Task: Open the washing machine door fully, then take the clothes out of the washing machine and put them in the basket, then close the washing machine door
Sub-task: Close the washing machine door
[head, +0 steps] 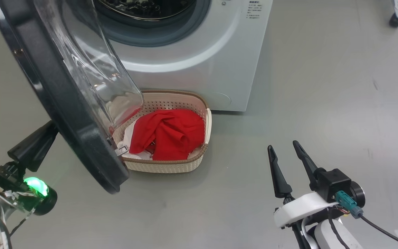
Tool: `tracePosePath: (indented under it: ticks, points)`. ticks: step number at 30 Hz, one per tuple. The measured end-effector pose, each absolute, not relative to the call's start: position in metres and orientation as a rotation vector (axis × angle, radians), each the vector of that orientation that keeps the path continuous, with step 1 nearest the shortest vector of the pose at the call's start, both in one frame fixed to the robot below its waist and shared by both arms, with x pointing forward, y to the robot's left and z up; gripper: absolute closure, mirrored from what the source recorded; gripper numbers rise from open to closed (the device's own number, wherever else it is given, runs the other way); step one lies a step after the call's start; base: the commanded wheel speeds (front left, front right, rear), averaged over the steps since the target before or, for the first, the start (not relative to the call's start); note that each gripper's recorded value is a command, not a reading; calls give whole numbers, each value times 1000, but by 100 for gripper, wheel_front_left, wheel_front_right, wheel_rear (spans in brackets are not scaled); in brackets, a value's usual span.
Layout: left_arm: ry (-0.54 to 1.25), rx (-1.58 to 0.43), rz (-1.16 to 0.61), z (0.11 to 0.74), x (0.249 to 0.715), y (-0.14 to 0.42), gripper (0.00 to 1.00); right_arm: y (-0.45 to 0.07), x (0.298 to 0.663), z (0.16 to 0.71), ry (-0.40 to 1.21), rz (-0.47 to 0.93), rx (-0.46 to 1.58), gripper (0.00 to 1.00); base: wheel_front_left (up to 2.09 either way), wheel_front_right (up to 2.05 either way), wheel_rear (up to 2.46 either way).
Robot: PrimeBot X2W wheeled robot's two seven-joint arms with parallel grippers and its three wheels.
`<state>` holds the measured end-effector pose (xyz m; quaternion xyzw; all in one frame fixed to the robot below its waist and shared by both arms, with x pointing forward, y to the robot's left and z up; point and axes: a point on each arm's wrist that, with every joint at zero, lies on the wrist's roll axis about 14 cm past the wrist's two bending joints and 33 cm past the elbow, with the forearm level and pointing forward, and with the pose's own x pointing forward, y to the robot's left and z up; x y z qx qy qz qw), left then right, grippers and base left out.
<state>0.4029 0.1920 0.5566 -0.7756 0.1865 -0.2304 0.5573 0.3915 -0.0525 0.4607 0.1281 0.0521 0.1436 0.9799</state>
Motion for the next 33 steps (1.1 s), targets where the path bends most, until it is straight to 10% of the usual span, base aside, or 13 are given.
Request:
tracePosePath:
  ticks: [33]
  points:
    - [609,-1949,-605,538,477,71,100,-158,355,460,91,-67,265,0,0,0,0]
